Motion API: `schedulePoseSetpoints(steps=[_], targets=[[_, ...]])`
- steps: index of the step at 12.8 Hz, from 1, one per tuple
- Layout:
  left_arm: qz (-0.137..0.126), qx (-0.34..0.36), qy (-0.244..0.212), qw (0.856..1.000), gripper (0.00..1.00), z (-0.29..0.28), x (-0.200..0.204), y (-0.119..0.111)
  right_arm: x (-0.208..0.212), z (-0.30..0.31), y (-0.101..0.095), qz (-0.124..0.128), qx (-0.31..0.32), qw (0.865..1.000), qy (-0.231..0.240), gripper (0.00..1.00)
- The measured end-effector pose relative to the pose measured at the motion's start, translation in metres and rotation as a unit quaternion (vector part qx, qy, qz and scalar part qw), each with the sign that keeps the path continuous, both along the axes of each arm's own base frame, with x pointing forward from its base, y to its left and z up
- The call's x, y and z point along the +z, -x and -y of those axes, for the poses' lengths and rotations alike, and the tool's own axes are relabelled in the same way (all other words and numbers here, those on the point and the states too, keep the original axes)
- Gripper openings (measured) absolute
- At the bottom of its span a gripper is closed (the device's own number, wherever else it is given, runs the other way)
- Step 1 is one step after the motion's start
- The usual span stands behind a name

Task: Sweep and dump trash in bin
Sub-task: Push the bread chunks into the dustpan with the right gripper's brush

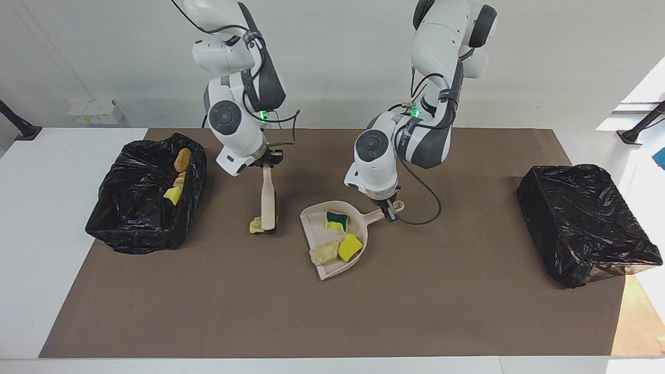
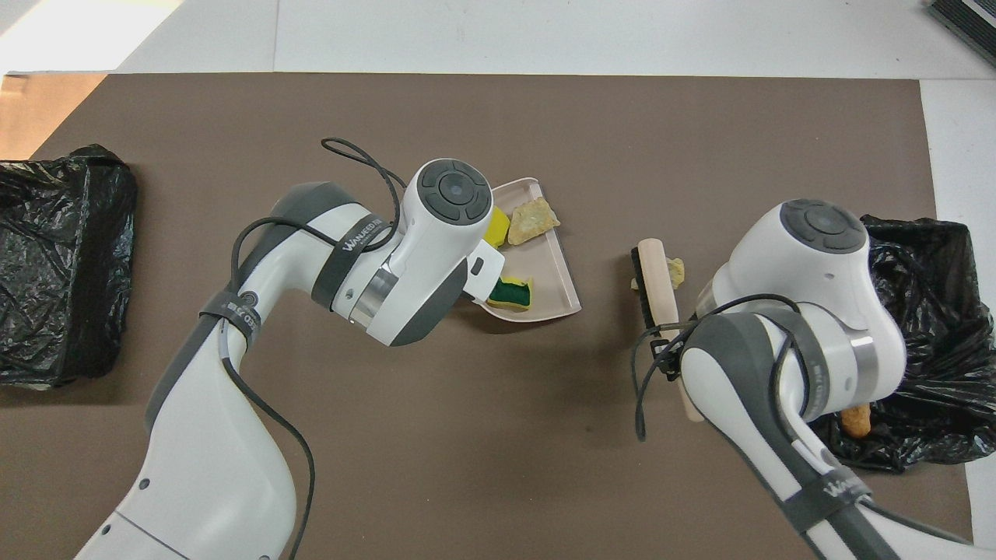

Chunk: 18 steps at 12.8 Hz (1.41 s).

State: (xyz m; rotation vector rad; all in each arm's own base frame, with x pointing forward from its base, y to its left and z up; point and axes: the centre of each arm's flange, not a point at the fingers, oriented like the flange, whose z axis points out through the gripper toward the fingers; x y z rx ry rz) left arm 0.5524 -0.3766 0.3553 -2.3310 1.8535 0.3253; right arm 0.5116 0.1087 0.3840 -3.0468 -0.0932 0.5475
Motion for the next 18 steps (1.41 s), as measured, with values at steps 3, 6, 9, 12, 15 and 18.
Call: schedulePoseSetpoints(steps=[3, 6, 9, 12, 15, 18], targets=[[-0.014, 0.001, -0.013, 1.0, 0.33, -0.002, 0.0, 0.005, 0.011, 0.015, -0.015, 0.018, 0.01, 1.0, -0.001, 0.26], [-0.01, 0.005, -0.017, 1.0, 0.33, -0.008, 0.01, 0.003, 0.012, 0.04, -0.025, 0.033, 0.036, 0.999, 0.017, 0.26], [-0.011, -0.002, -0.016, 1.0, 0.33, -0.001, 0.01, 0.009, 0.001, 0.089, -0.034, 0.05, 0.048, 0.997, 0.014, 0.26], [-0.02, -0.01, -0.016, 1.0, 0.33, 0.009, 0.003, 0.02, -0.031, 0.114, -0.025, 0.038, 0.05, 0.998, 0.006, 0.26], [-0.023, -0.012, -0.018, 1.0, 0.33, 0.013, -0.001, 0.026, -0.046, 0.063, -0.014, 0.02, 0.089, 0.996, -0.001, 0.26], [-0.019, -0.011, -0.018, 1.0, 0.33, 0.022, -0.004, 0.034, -0.046, -0.01, -0.001, 0.014, 0.113, 0.993, -0.039, 0.26]])
